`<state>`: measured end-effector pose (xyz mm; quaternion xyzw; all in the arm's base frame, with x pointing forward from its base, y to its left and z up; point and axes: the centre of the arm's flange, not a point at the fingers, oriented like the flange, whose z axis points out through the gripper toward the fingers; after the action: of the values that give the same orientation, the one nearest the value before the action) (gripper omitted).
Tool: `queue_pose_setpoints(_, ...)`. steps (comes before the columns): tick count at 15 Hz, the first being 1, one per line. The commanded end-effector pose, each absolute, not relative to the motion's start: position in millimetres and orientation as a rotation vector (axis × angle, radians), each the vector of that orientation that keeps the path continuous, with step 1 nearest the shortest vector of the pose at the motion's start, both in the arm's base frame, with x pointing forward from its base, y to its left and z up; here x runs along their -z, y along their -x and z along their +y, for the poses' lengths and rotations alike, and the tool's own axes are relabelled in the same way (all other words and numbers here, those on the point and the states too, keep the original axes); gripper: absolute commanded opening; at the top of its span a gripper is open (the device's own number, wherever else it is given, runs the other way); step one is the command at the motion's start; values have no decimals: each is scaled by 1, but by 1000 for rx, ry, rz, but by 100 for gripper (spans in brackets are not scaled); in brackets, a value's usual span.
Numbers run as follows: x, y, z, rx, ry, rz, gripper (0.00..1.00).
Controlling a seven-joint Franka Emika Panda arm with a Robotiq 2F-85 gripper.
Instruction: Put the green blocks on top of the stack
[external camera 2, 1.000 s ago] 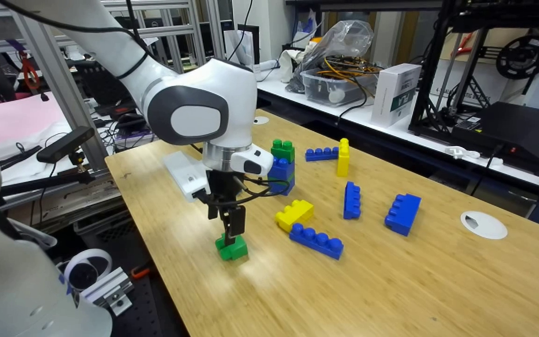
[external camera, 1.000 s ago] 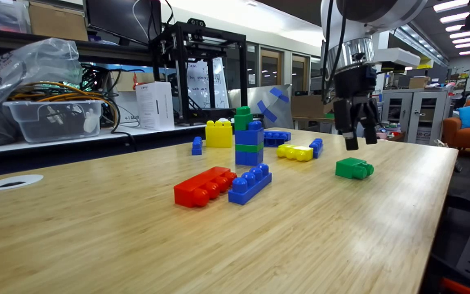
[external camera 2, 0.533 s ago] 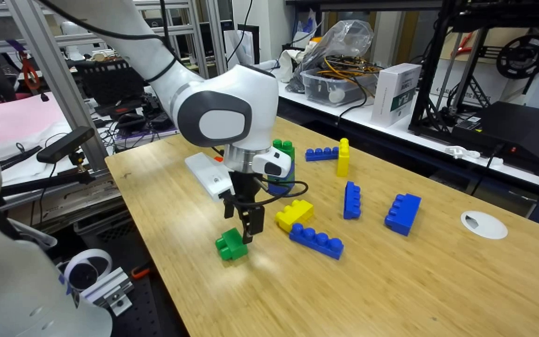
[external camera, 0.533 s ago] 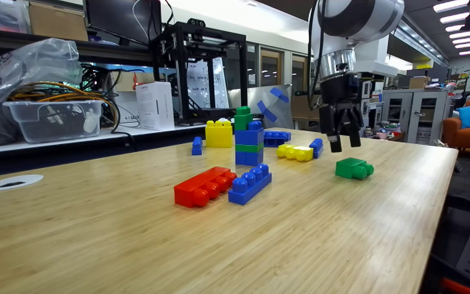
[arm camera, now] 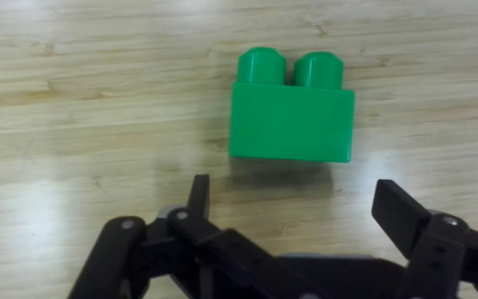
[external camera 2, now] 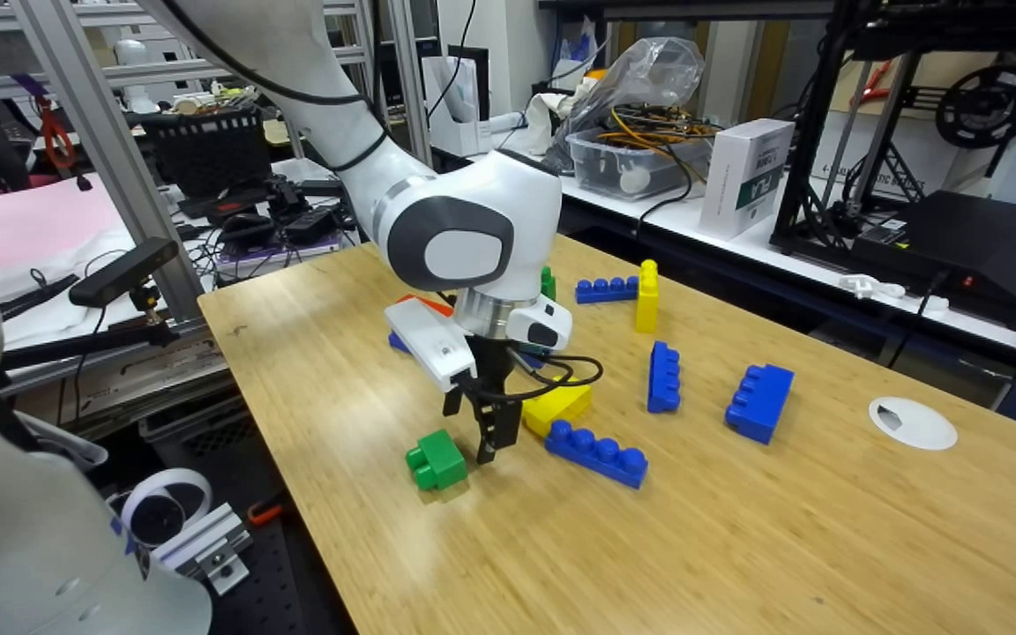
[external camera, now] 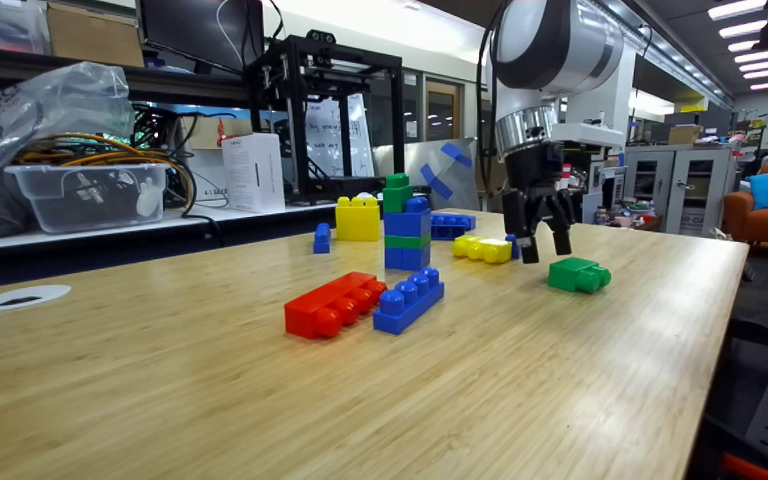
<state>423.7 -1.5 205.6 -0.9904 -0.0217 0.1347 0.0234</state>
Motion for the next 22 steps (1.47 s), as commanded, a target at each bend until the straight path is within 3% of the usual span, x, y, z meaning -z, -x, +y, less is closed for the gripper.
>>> queue_pose_setpoints(1, -199, -427, -5, -440, 3041, -55, 100)
queue_pose_setpoints(14, -189, -402, -6, -585, 3036, -15, 100)
queue_pose_setpoints(16, -187, -396, -5, -581, 3042, -21, 74)
queue_pose_setpoints(19, -184, -395, -2, -566, 3050, -30, 52)
queue_pose_setpoints(20, -184, -396, -1, -552, 3058, -35, 45)
queue_pose_setpoints(22, -186, -400, 3, -512, 3072, -41, 45)
